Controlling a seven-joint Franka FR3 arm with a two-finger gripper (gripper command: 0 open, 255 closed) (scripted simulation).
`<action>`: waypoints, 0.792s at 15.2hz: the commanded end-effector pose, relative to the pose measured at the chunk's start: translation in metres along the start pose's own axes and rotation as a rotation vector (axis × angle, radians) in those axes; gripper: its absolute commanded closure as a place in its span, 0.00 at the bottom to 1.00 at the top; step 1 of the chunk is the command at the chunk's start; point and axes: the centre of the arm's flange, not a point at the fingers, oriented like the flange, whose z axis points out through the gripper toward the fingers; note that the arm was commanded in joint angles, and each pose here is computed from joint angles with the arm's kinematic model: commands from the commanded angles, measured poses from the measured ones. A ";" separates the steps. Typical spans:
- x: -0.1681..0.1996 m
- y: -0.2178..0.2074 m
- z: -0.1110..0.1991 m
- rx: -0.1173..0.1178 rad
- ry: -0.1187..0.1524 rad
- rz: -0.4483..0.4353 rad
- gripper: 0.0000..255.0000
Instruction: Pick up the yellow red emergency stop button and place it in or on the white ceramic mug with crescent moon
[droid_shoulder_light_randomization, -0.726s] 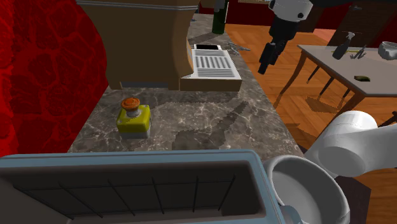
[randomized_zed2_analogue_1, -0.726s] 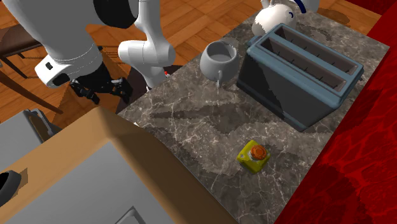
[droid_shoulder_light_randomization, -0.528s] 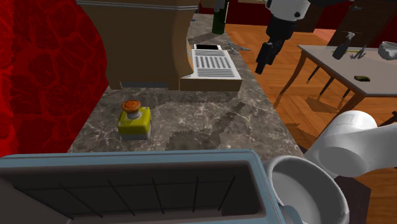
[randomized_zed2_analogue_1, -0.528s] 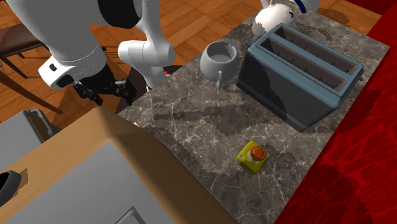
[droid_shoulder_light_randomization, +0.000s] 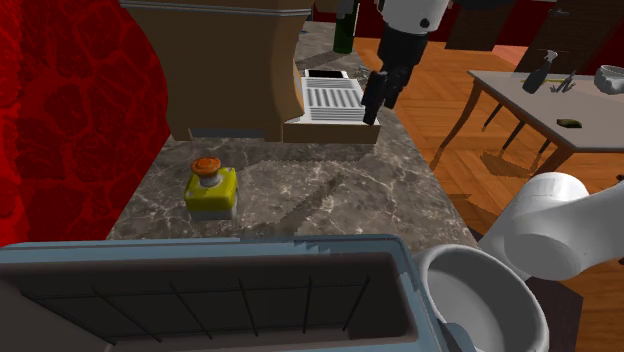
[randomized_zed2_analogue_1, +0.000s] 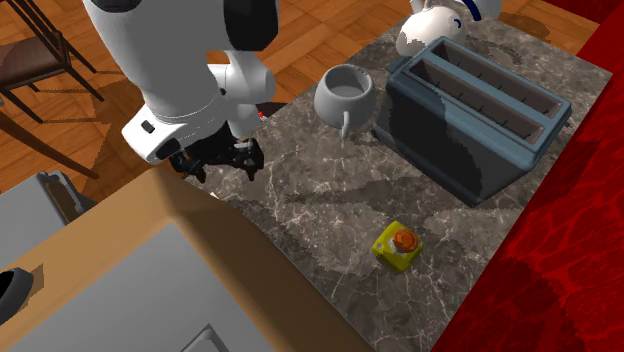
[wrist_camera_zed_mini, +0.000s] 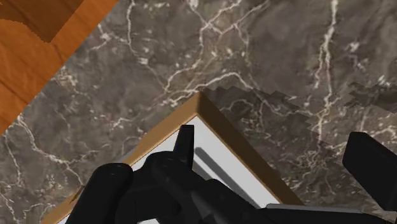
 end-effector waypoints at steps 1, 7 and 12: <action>0.010 -0.023 -0.002 0.005 0.002 -0.006 0.00; 0.039 -0.095 -0.006 0.018 0.008 -0.024 0.00; 0.062 -0.154 -0.010 0.029 0.014 -0.040 0.00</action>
